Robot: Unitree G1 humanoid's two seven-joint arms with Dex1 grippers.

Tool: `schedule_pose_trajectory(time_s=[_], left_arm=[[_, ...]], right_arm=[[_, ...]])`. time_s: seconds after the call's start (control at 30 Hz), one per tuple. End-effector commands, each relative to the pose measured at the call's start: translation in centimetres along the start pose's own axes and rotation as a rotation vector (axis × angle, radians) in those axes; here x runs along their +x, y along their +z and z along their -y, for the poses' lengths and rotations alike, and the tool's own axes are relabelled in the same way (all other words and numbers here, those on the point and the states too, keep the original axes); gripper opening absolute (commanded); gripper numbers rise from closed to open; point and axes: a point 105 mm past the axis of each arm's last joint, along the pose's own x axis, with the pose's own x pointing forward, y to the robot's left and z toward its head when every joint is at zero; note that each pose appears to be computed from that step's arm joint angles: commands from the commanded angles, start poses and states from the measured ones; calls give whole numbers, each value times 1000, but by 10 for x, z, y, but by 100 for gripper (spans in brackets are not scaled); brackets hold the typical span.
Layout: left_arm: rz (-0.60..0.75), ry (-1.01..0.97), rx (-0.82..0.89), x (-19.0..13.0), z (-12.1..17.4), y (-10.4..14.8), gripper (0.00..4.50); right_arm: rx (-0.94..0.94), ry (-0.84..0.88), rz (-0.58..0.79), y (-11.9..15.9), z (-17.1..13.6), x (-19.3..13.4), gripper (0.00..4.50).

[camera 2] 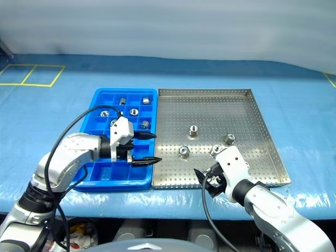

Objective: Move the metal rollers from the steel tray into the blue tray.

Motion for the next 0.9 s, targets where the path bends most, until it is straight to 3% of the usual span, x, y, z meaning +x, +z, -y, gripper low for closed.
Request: schedule_pose_trajectory(time_s=[0.03,0.63,0.9], left_arm=[[17,-14,38,-4,6,10,450],[10,-16,41,-5,5,12,450],[85,22,-21,5,-10,44,450]], right_arm=[[-32,4,34,9,-4,-4,448],[-32,12,38,9,-6,-3,448],[-34,23,52,12,-9,0,448]])
